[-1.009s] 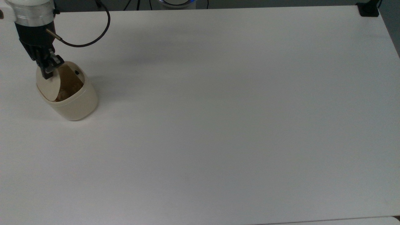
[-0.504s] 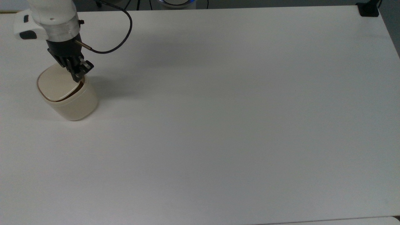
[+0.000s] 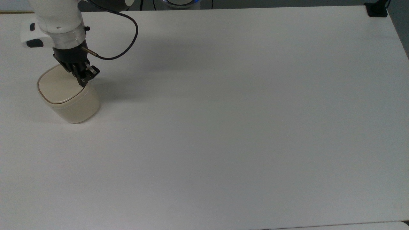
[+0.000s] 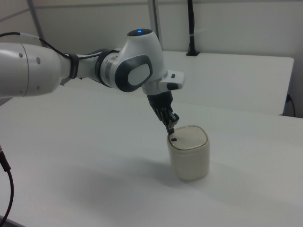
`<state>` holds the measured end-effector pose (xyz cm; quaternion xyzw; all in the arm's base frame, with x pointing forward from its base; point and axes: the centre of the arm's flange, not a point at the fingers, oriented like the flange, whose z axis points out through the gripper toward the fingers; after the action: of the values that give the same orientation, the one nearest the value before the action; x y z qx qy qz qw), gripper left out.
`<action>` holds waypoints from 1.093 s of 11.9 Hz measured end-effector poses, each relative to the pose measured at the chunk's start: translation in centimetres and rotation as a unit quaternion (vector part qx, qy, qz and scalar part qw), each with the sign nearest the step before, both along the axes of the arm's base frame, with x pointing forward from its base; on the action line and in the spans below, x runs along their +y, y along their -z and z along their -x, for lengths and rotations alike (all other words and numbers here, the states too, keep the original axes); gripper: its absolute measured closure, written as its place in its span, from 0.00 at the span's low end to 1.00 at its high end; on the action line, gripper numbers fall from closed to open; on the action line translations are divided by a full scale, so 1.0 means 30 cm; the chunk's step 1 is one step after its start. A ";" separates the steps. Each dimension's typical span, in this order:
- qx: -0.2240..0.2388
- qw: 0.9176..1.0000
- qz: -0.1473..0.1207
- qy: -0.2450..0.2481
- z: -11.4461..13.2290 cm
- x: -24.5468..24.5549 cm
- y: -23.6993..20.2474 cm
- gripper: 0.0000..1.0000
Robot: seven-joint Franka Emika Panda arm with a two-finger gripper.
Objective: Close the trash bin
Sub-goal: 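Press the gripper down on the lid to seat it shut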
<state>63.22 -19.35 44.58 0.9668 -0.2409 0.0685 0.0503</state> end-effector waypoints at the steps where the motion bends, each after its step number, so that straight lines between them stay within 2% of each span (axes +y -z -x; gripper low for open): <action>1: -0.002 1.000 0.000 0.002 0.001 -0.007 0.001 0.99; 7: -0.044 0.998 -0.046 0.024 0.024 -0.102 0.003 0.99; 13: -0.062 0.995 -0.063 0.048 0.064 -0.187 -0.036 0.99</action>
<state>61.31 -24.97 45.64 0.9493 -0.2933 0.1107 -0.0230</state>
